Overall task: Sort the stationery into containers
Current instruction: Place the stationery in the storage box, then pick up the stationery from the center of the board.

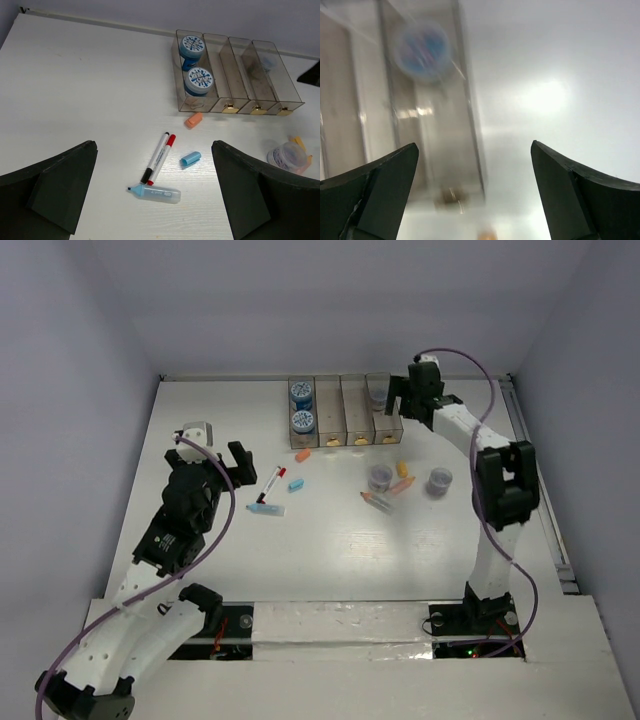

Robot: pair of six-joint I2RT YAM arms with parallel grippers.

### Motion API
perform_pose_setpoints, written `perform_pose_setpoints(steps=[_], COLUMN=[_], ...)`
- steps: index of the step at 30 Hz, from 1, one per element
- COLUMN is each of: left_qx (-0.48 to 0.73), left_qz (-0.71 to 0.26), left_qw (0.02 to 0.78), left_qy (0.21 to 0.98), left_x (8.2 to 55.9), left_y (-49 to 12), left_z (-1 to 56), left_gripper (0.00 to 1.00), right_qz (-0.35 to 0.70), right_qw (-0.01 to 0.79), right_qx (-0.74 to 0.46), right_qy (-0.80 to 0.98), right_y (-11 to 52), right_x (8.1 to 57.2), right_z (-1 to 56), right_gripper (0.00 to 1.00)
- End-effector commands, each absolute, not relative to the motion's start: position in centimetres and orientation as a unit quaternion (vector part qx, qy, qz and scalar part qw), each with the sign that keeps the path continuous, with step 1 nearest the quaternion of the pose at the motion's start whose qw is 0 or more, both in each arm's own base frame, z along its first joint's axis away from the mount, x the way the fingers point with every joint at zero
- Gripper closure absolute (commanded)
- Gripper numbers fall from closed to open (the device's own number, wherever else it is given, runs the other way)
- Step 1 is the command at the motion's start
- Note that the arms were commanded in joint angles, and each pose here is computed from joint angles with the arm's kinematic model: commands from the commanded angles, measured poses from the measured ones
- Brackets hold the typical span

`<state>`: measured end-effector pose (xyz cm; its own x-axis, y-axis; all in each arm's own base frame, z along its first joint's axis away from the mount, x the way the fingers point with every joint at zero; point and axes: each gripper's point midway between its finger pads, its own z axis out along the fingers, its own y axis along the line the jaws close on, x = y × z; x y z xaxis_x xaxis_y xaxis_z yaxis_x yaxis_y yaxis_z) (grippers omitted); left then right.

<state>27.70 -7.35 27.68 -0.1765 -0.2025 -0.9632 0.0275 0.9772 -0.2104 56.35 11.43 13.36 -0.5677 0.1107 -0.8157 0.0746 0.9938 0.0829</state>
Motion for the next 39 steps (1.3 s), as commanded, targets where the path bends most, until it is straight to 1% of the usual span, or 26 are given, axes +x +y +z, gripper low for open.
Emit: perform_pose_setpoints(steps=[1,2,3,5,7,8,12,16,19,22,26,27,29,30,32,33,35,39], left_qx=[-0.054,-0.055,-0.046,-0.040,-0.037,-0.032,-0.032,-0.022,-0.021,-0.018,-0.018,-0.018,-0.019,-0.018,-0.018,-0.017,-0.018,-0.015], left_qz=[-0.110,-0.111,-0.120,-0.128,-0.137,-0.142,-0.158,-0.176,-0.181,-0.184,-0.181,-0.179,-0.179,-0.178,-0.176,-0.175,-0.173,-0.166], left_qw=[0.664,0.665,0.667,0.668,0.673,0.674,0.687,0.692,0.695,0.694,0.694,0.694,0.693,0.692,0.691,0.690,0.688,0.683], left_qy=[0.737,0.737,0.734,0.732,0.726,0.724,0.708,0.699,0.695,0.695,0.696,0.698,0.698,0.700,0.701,0.703,0.705,0.711], left_x=[27.5,27.4,27.1,26.8,26.3,26.1,25.0,24.0,23.7,23.6,23.7,23.8,23.8,23.9,24.0,24.1,24.2,24.6], left_y=[-7.7,-7.6,-8.2,-8.6,-8.8,-9.0,-9.0,-9.6,-9.6,-9.8,-9.7,-9.7,-9.8,-9.8,-9.8,-9.9,-9.9,-10.1], left_z=[29.6,29.6,29.9,30.1,30.6,30.7,31.8,32.4,32.7,32.7,32.6,32.5,32.5,32.4,32.3,32.2,32.1,31.6], left_gripper=[0.01,0.01,0.01,0.01,0.01,0.01,0.01,0.01,0.01,0.01,0.01,0.01,0.01,0.01,0.01,0.01,0.01,0.01], right_qz=[0.007,-0.018,-0.018,-0.059,-0.070,-0.090,-0.110,-0.137,-0.134,-0.124,-0.119,-0.122,-0.122,-0.124,-0.128,-0.133,-0.121,-0.068], right_qw=[0.503,0.467,0.466,0.426,0.421,0.404,0.384,0.360,0.343,0.332,0.333,0.334,0.339,0.344,0.357,0.359,0.384,0.431], right_qx=[0.151,0.157,0.167,0.183,0.202,0.206,0.249,0.261,0.257,0.249,0.252,0.253,0.255,0.256,0.256,0.252,0.248,0.205], right_qy=[0.851,0.870,0.869,0.884,0.882,0.887,0.882,0.885,0.894,0.901,0.901,0.900,0.897,0.895,0.889,0.889,0.881,0.876], right_y=[8.3,7.2,6.7,5.0,4.1,3.3,2.1,1.3,1.3,1.9,1.8,1.8,1.7,1.5,1.3,1.1,1.2,3.4], right_x=[52.1,49.4,47.9,44.5,42.7,41.2,38.6,36.9,36.6,36.8,37.5,37.6,37.7,37.7,37.8,37.8,38.6,41.2], right_z=[18.0,14.7,15.4,13.0,13.2,12.1,11.0,9.3,7.7,6.6,6.3,6.3,6.5,6.8,7.9,8.4,11.1,16.4], right_gripper=[0.00,0.00,0.00,0.00,0.00,0.00,0.00,0.00,0.01,0.03,0.15,0.25,0.37,0.48,0.56,0.62,0.63,0.62])
